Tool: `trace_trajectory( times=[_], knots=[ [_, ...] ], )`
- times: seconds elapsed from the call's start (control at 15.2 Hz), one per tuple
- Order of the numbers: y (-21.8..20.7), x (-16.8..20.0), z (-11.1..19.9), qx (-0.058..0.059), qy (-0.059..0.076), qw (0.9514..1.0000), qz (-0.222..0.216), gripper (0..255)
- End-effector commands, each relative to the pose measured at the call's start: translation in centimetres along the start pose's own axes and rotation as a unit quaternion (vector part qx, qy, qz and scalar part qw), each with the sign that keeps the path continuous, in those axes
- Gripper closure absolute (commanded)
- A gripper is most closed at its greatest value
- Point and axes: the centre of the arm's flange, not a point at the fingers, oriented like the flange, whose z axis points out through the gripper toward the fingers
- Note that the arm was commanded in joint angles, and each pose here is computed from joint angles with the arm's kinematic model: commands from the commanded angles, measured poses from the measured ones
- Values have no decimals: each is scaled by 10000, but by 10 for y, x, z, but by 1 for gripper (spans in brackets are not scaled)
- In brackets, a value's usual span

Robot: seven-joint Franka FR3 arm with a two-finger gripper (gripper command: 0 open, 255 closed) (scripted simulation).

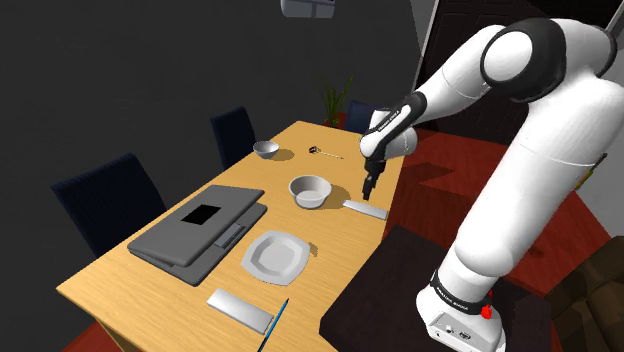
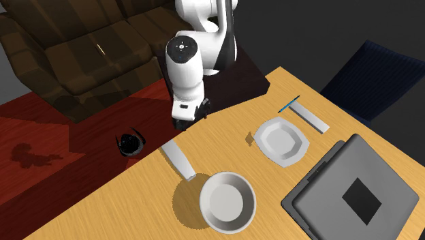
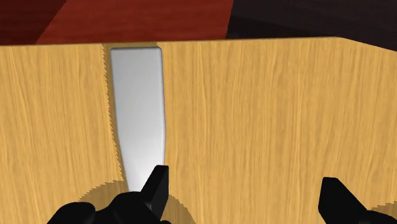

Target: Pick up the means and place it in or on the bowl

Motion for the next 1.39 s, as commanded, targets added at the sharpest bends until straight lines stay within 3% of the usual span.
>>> trace_trajectory(
  times=[0.0, 0.79, 1.32],
  knots=[
    [17, 3, 21, -18, 8, 10000, -46, 0],
    [116, 29, 140, -40, 45, 9996, -293, 0],
    [116, 29, 180, -40, 45, 9996, -293, 0]
  ],
)
